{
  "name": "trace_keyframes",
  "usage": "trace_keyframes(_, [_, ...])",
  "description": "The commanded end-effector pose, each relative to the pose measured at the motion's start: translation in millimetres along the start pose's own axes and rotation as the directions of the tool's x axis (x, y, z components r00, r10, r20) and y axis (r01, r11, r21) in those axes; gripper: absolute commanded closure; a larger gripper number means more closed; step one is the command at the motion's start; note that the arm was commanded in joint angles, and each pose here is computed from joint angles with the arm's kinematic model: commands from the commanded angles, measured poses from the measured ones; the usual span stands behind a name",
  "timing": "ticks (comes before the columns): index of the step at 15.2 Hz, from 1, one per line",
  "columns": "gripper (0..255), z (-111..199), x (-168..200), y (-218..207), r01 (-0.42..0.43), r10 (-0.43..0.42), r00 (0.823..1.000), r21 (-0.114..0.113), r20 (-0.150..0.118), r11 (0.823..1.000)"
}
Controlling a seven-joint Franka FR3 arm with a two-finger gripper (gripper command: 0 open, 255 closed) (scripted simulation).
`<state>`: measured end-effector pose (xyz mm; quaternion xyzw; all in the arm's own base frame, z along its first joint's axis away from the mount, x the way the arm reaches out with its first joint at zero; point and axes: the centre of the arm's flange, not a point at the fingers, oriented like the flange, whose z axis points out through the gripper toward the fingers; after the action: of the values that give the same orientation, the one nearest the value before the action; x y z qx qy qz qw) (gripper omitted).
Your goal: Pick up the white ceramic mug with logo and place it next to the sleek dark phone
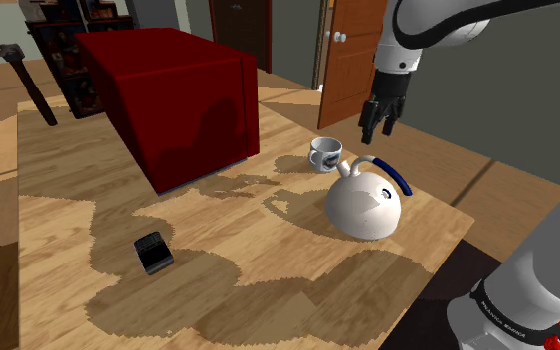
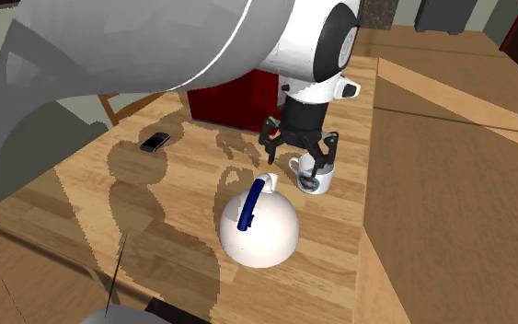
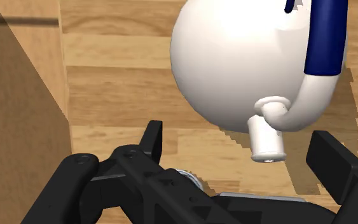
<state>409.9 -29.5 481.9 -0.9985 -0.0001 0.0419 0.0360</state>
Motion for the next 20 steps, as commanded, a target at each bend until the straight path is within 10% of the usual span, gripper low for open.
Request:
trace_keyframes(1, [0,9,24,9,-0.001,0.001,1.0,-0.003,-0.003,1.0])
trace_keyframes(20, [0,104,185,87,-0.016,0.016,1.0,-0.017,-0.016,1.0])
